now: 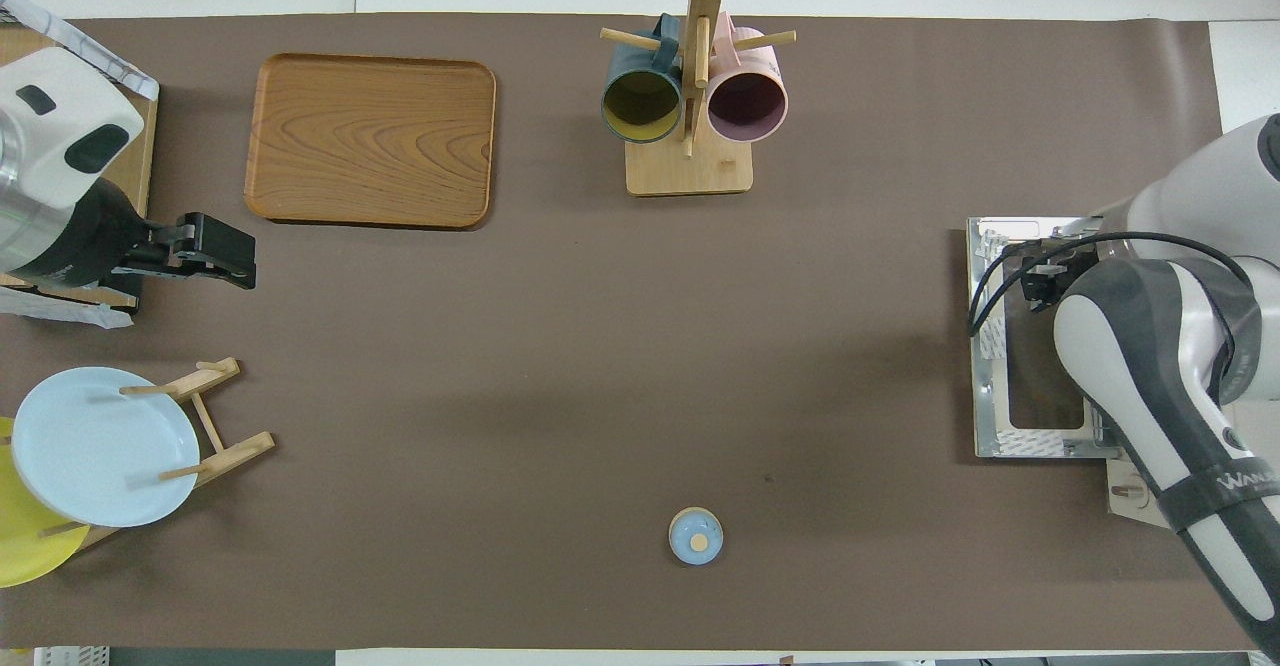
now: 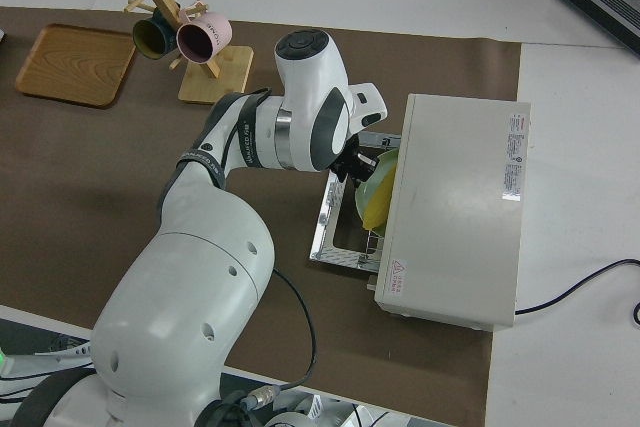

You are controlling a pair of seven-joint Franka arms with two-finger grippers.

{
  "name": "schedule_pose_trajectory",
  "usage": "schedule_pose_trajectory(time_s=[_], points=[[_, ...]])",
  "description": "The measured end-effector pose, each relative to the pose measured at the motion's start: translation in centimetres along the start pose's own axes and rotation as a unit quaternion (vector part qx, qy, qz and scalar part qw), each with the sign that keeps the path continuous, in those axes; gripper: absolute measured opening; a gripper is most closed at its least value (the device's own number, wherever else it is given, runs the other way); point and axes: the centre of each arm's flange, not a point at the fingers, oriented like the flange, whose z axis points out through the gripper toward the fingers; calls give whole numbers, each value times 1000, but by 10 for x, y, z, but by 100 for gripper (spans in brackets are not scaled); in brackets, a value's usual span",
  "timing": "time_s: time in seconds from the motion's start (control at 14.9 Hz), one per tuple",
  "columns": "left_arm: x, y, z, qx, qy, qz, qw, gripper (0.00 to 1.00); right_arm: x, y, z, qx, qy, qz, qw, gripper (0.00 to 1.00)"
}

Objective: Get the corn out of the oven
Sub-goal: 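Pull the oven door down and open with the right gripper, then grasp the green plate inside the oven with the right gripper and pull out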

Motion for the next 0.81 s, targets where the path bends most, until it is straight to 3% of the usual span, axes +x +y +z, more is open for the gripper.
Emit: schedule_pose_trajectory(time_s=[0.2, 0.81], points=[[0, 0, 0, 0, 0, 0, 1000, 100, -7, 0, 4, -1, -4, -10, 1000, 28], [0, 0, 0, 0, 0, 0, 1000, 100, -7, 18, 3, 0, -7, -21, 1000, 27]])
